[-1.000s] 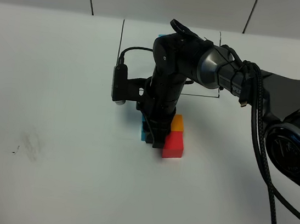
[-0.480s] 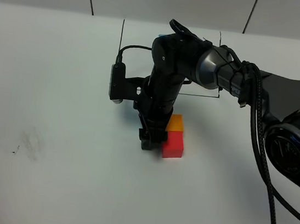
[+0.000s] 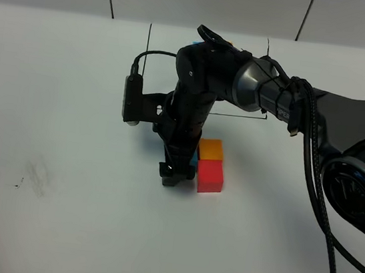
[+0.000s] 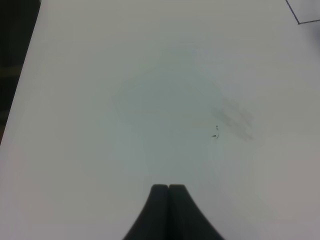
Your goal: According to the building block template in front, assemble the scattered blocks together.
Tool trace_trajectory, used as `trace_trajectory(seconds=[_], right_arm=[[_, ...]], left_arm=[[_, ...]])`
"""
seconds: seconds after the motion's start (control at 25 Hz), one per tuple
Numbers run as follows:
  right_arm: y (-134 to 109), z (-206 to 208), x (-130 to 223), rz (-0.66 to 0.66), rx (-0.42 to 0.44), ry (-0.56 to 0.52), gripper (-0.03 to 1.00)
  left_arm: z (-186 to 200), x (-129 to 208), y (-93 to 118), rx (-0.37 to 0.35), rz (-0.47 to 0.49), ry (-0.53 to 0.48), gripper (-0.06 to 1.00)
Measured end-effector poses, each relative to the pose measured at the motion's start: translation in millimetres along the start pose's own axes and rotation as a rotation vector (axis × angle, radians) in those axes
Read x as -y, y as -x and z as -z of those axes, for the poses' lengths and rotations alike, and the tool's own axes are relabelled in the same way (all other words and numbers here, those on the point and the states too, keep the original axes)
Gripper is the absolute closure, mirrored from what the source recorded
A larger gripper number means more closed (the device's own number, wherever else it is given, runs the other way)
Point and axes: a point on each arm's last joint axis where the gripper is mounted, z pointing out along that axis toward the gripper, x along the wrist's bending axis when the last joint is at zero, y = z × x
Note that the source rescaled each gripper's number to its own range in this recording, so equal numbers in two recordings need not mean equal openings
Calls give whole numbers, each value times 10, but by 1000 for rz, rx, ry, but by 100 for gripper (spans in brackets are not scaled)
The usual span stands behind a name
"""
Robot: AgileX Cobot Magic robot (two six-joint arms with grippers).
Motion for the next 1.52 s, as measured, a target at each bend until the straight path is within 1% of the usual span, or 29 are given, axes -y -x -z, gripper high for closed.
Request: trace_trajectory(seconds=[0.12,0.4,0.52,0.64,0.68,0.76,0.8,0.84,0.88,1.0,1.12,1.28,1.4,1.52], right_arm=[[-42,161,-101,24,31,21,5],[-128,379,-247,39,67,50,16],[-126,572,-285,50,114,77,25],[-117,812,-299,81,186,83,43],[-120,899,-305,90,209,88,52],[-125,1041,-310,103,245,95,74],[-130,1087,-311,99,255,98,82],[-136,1117,-312,95,260,98,88],[-145,1136,-310,86,258,95,91],[-151,1137,-277,33,249,66,95],[-128,1166,-218,-29,266,29,96],[-65,1333,-88,-136,287,34,96],[7,1446,97,-230,285,10,96],[74,1523,317,-343,265,-32,96]], left_arm=[[0,0,0,0,0,0,94],[0,0,0,0,0,0,94],[0,0,0,0,0,0,94],[0,0,0,0,0,0,94],[0,0,0,0,0,0,94],[0,0,0,0,0,0,94],[0,0,0,0,0,0,94],[0,0,0,0,0,0,94],[0,0,0,0,0,0,94],[0,0,0,0,0,0,94],[0,0,0,0,0,0,94],[0,0,0,0,0,0,94],[0,0,0,0,0,0,94],[0,0,0,0,0,0,94]])
